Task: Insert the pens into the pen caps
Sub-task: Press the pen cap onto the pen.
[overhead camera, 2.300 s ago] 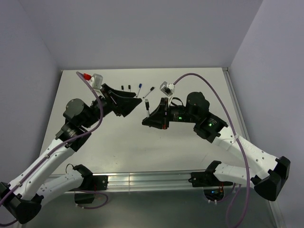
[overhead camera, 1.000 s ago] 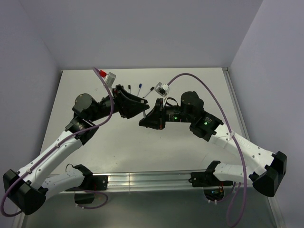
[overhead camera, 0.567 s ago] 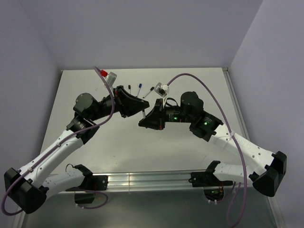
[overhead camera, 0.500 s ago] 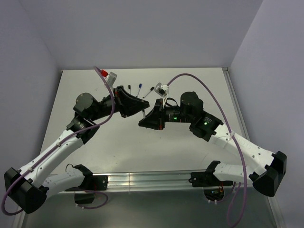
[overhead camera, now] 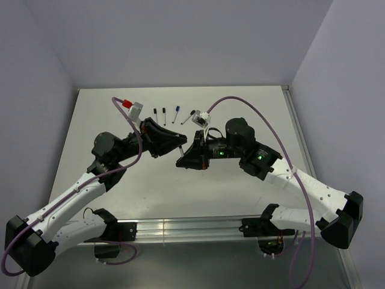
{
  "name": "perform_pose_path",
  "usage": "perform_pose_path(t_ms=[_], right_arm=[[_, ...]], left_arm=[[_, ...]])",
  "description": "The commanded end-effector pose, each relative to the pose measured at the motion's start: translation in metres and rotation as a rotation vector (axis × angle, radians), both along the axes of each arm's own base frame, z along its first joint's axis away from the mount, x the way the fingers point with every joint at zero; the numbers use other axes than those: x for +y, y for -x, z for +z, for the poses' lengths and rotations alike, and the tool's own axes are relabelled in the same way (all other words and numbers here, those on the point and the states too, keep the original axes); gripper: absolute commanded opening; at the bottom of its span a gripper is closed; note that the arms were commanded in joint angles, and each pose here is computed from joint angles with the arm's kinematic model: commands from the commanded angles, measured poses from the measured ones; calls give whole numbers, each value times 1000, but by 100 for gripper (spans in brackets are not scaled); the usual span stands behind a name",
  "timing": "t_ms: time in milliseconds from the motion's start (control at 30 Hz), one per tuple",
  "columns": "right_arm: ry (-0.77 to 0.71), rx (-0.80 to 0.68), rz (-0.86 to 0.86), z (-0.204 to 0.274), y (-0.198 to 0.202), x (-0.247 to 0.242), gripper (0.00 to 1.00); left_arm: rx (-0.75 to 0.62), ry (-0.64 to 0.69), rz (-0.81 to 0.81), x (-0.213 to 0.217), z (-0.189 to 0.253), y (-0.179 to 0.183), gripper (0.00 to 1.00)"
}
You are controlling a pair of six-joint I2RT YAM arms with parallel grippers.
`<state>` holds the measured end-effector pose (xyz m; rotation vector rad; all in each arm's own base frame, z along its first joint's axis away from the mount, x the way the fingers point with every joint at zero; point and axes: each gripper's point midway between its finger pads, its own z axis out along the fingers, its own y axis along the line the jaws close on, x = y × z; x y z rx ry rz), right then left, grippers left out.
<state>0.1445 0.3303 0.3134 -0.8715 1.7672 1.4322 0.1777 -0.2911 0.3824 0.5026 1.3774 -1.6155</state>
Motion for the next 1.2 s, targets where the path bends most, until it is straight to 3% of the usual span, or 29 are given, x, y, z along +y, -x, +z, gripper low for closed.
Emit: perform_pose_path(t_ms=[0, 600, 1033, 1167], right_arm=[[-149, -117, -13, 61, 0, -8, 0], [-401, -236, 128, 136, 21, -25, 0], [-446, -255, 242, 155, 30, -23, 0], [-413, -247, 162, 157, 14, -19, 0]], left_arm=[[-83, 40, -89, 2, 10, 28, 0], [-155, 33, -247, -9, 13, 69, 0], [-181, 48, -415, -17, 11, 102, 0], [-160, 34, -394, -23, 7, 101, 0]])
